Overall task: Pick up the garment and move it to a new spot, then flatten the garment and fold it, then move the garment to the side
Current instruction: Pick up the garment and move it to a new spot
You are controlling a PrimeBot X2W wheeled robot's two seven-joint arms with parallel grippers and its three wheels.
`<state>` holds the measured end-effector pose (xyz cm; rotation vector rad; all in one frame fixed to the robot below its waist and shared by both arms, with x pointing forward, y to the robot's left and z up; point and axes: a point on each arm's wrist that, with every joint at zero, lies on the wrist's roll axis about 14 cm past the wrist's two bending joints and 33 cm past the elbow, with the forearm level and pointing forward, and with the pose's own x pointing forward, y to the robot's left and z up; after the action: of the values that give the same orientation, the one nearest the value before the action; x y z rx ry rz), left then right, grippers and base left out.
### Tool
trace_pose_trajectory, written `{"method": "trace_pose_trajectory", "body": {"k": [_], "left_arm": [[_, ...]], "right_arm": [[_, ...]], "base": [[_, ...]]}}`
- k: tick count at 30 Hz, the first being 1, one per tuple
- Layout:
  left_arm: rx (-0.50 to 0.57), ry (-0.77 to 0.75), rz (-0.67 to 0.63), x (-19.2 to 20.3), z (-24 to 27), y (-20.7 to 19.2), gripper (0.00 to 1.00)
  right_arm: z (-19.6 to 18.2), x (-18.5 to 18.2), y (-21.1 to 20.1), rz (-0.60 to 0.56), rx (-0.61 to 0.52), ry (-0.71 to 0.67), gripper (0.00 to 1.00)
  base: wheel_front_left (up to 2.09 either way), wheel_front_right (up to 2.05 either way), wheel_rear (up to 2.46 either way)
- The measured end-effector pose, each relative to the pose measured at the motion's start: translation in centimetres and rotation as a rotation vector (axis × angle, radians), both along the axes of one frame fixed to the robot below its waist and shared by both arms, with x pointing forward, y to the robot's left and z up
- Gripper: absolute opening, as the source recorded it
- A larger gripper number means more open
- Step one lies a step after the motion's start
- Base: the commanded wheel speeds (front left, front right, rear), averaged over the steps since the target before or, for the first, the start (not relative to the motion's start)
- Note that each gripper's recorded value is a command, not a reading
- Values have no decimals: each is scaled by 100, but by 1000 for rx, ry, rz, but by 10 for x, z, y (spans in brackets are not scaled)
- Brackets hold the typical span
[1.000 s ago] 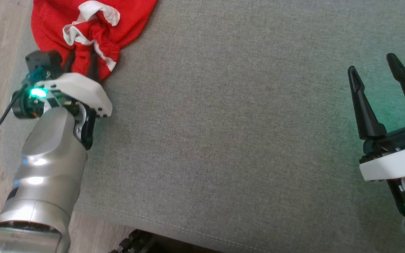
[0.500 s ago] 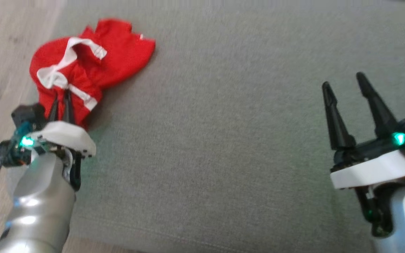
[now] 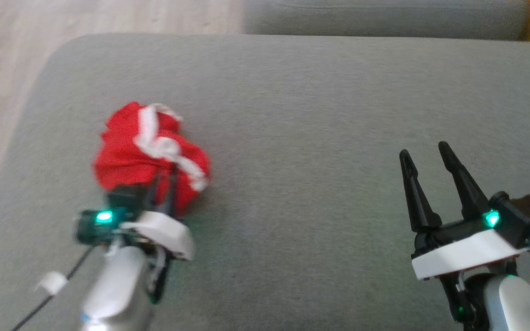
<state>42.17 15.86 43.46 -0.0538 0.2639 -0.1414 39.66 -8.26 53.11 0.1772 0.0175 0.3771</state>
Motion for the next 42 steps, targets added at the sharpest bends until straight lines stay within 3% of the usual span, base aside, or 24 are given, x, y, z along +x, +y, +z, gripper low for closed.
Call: {"method": "trace_pose_trajectory", "body": {"k": [9,15,16,17,18,21,27,28,35,42], "left_arm": [[-44,36,-532,-20,5,-181,0],[-63,134,-754,-66,-19,-242,0],[-66,146,-774,-73,-23,-247,33],[-71,146,-784,-76,-24,-250,94],[-78,138,-785,-77,-24,-252,100],[-96,101,-768,-74,-17,-253,100],[-152,-98,-577,-41,26,-221,100],[-152,-160,-479,-28,40,-197,100],[-32,-266,-100,-2,58,-68,100],[63,-332,117,-17,77,22,100]], "right_arm": [[-11,-26,-70,-218,2,42,100],[-16,-45,-107,-344,6,60,100],[-17,-49,-111,-362,7,64,100],[-19,-52,-115,-376,7,71,100],[-21,-55,-119,-388,6,80,100],[-25,-58,-121,-400,9,92,100],[-22,-49,-110,-359,14,81,100],[-19,-45,-103,-336,13,68,100],[-10,-27,-76,-244,2,46,100],[-6,-13,-58,-184,-6,35,100]], "base": [[0,0,0],[0,0,0],[0,0,0],[0,0,0],[0,0,0],[0,0,0],[0,0,0],[0,0,0],[0,0,0],[0,0,0]]}}
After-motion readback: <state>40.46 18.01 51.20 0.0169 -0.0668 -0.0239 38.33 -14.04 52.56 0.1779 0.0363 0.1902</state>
